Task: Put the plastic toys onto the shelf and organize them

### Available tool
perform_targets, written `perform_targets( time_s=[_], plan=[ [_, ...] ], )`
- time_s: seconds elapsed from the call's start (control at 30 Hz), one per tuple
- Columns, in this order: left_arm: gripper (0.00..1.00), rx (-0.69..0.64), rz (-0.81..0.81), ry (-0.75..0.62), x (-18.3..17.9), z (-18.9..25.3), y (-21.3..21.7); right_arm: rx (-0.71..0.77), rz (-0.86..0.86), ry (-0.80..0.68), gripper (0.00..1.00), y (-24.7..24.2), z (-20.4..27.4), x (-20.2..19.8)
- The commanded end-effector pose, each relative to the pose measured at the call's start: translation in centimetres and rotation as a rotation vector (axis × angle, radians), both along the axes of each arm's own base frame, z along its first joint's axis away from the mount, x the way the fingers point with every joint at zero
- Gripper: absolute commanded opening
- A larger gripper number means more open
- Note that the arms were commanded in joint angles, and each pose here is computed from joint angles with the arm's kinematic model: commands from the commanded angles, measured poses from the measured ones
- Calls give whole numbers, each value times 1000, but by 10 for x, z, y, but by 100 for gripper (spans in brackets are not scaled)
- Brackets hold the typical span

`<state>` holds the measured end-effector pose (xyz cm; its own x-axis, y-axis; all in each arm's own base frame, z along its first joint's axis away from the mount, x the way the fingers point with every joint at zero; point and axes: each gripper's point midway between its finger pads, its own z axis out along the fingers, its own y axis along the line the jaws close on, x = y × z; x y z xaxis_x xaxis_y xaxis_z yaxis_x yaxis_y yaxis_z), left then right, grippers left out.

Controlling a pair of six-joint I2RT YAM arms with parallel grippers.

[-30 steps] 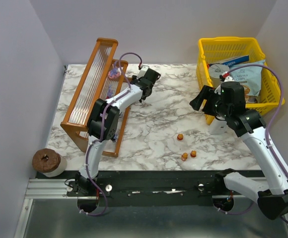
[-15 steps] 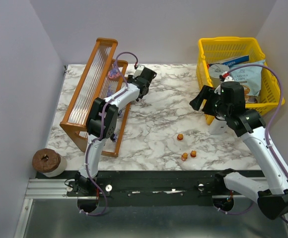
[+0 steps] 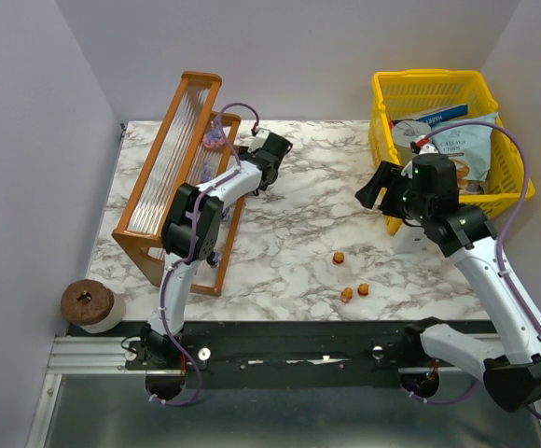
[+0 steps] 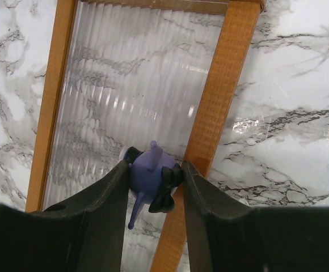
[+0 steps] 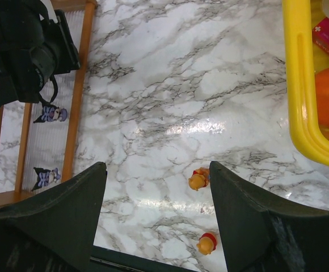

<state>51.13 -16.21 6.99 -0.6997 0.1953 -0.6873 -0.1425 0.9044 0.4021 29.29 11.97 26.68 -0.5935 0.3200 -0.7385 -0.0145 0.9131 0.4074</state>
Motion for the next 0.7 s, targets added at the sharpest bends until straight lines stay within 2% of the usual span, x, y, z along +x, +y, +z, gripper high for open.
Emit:
perform_targets(
  time_s=[0.0, 0.67],
  plan=[
    [4, 55, 47, -27, 5, -4, 16, 1, -10, -9, 80, -2, -1, 3],
    [31, 51, 52, -17, -2, -12, 18, -2, -16, 3, 80, -3, -7, 1]
  ],
)
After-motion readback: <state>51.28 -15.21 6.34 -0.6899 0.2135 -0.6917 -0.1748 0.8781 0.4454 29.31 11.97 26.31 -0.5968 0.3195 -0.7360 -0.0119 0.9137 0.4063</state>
